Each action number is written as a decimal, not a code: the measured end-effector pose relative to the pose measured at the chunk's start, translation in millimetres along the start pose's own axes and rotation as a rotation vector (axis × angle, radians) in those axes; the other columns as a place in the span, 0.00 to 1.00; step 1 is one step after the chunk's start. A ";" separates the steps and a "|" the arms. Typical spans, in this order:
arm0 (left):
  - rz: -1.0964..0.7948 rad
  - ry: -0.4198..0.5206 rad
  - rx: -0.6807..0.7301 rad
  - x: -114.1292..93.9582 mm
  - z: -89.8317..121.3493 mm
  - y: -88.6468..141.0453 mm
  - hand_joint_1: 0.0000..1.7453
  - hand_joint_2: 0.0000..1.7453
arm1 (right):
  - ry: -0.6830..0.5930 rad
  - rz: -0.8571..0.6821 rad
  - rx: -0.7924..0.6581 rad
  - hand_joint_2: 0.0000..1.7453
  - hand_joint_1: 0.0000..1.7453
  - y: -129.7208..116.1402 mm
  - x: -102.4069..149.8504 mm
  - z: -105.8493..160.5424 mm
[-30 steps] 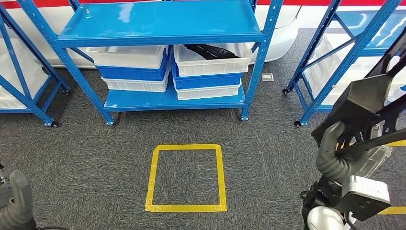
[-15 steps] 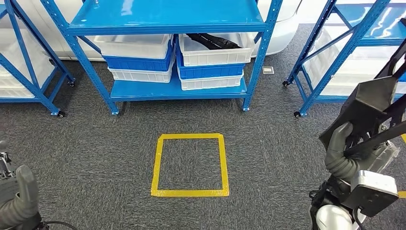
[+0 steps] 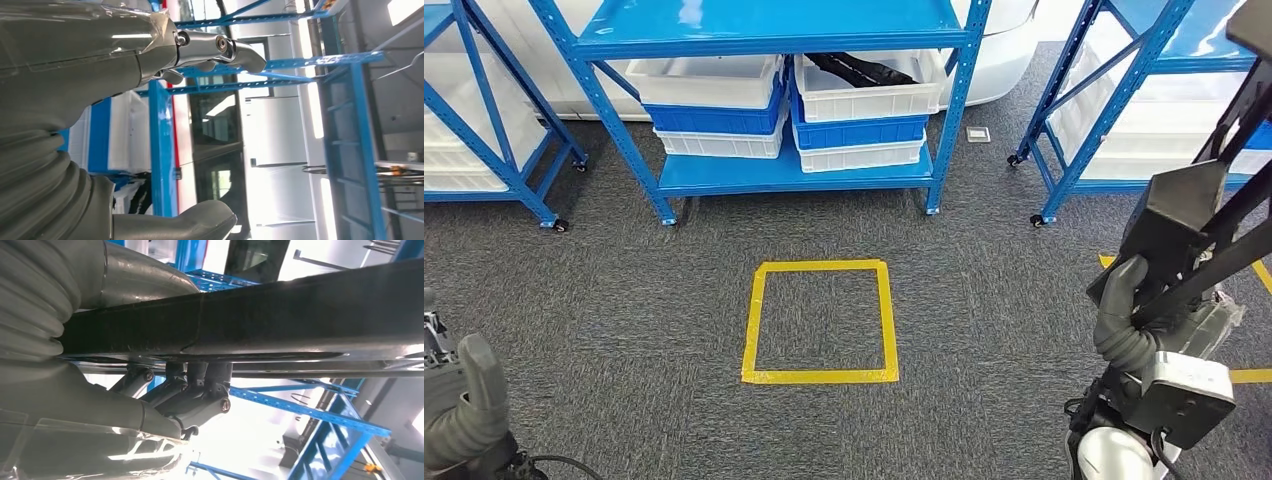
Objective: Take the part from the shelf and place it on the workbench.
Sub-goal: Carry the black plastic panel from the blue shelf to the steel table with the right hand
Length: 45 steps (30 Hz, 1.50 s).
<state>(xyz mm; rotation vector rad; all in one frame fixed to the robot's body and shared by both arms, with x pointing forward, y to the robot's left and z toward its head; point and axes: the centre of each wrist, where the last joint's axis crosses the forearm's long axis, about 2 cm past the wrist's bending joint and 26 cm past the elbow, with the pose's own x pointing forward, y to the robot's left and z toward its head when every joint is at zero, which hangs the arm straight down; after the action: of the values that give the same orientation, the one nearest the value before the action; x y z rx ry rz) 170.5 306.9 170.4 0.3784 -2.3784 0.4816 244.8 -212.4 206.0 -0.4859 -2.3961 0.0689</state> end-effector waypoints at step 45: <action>-0.010 -0.102 -0.063 2.2 -29.6 20.2 0.00 1.00 | -0.006 0.091 -0.067 1.00 1.00 -10.8 -15.5 -14.5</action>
<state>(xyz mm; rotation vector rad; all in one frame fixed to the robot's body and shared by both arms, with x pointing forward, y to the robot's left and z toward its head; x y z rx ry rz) 177.6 337.4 188.0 0.3947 -2.4828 0.3902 261.3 -229.1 209.5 -0.6272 -2.3877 0.0306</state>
